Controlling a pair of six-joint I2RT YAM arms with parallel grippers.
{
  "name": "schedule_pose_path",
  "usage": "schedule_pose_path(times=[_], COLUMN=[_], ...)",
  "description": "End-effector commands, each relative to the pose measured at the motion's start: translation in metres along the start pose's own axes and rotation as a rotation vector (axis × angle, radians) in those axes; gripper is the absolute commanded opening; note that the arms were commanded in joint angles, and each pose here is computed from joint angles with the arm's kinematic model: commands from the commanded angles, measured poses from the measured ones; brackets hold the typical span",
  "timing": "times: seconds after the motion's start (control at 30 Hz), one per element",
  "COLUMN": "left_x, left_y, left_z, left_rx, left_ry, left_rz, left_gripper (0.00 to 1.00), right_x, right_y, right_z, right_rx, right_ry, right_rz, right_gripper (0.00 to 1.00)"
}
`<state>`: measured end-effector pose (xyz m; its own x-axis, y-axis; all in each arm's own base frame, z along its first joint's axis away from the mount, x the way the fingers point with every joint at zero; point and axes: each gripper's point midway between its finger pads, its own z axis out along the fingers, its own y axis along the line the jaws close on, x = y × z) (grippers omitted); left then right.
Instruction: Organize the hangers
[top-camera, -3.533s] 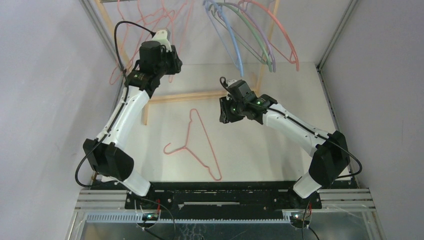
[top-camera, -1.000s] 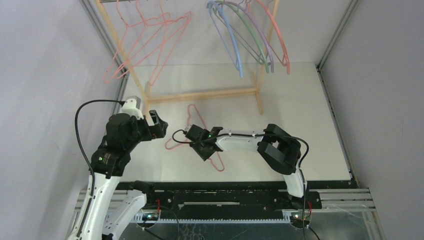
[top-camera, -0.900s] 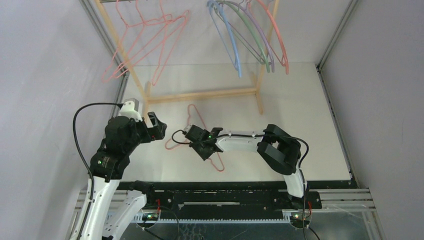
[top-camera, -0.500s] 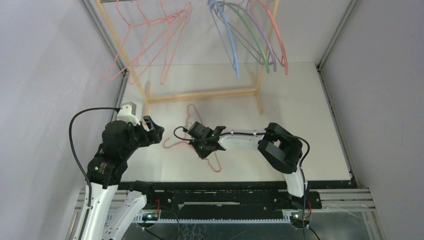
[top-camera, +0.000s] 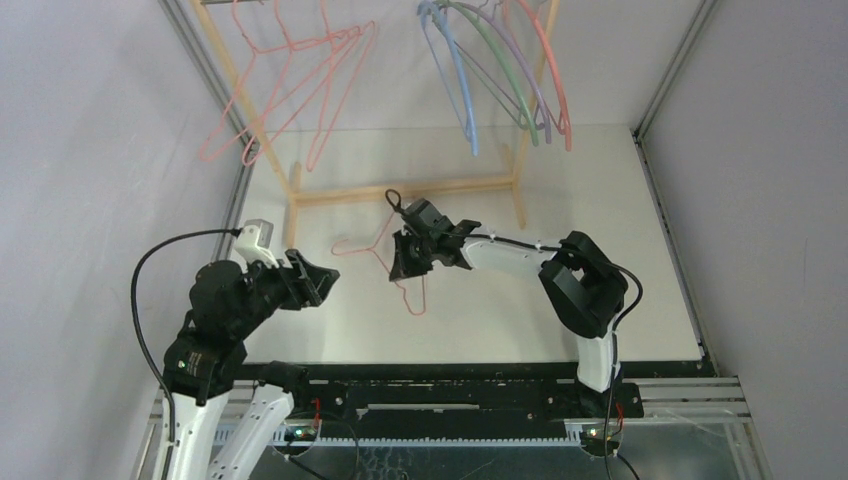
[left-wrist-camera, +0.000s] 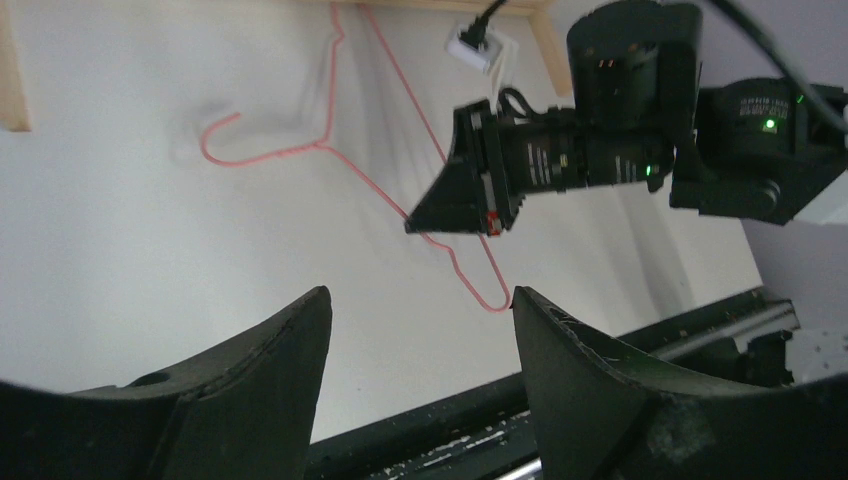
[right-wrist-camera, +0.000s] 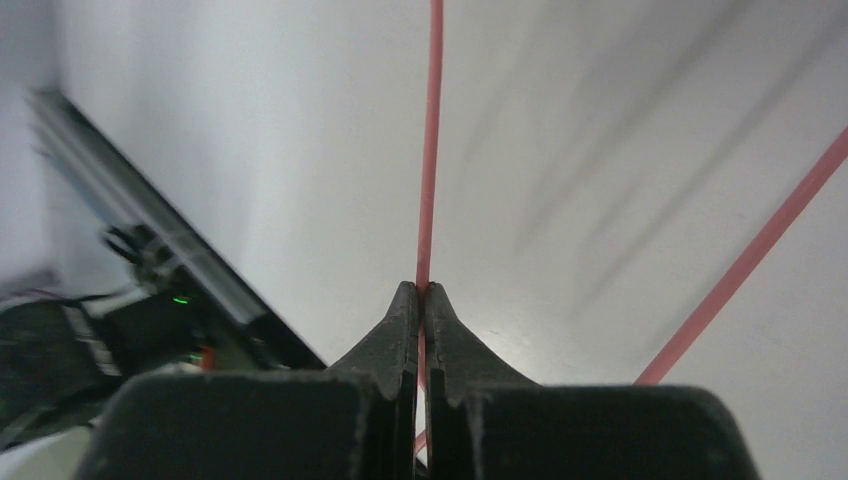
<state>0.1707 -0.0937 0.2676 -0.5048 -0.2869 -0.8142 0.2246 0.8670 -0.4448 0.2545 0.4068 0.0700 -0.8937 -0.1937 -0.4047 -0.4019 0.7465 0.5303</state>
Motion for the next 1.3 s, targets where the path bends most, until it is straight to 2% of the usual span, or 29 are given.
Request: schedule_pose_path(times=[0.0, 0.37, 0.6, 0.93, 1.27], left_x=[0.016, 0.061, 0.053, 0.048, 0.076], left_y=[-0.012, -0.012, -0.019, -0.011, 0.014], left_z=[0.001, 0.029, 0.05, 0.077, 0.093], left_rx=[0.087, 0.186, 0.244, 0.213, 0.13], left_ry=[0.042, 0.143, 0.11, 0.118, 0.152], left_rz=[-0.036, -0.129, -0.181, -0.182, -0.195], left_gripper=[0.74, 0.79, 0.82, 0.82, 0.77], right_x=[-0.061, -0.095, -0.091, -0.089, -0.093], right_y=[0.069, 0.112, 0.125, 0.142, 0.156], right_z=[-0.039, -0.036, -0.037, -0.048, -0.049], right_rx=[-0.237, -0.319, -0.336, -0.384, -0.423], right_ry=[-0.172, -0.21, -0.186, -0.165, -0.144], right_rz=[0.107, 0.128, 0.117, 0.124, 0.125], right_gripper=[0.0, 0.0, 0.0, 0.0, 0.0])
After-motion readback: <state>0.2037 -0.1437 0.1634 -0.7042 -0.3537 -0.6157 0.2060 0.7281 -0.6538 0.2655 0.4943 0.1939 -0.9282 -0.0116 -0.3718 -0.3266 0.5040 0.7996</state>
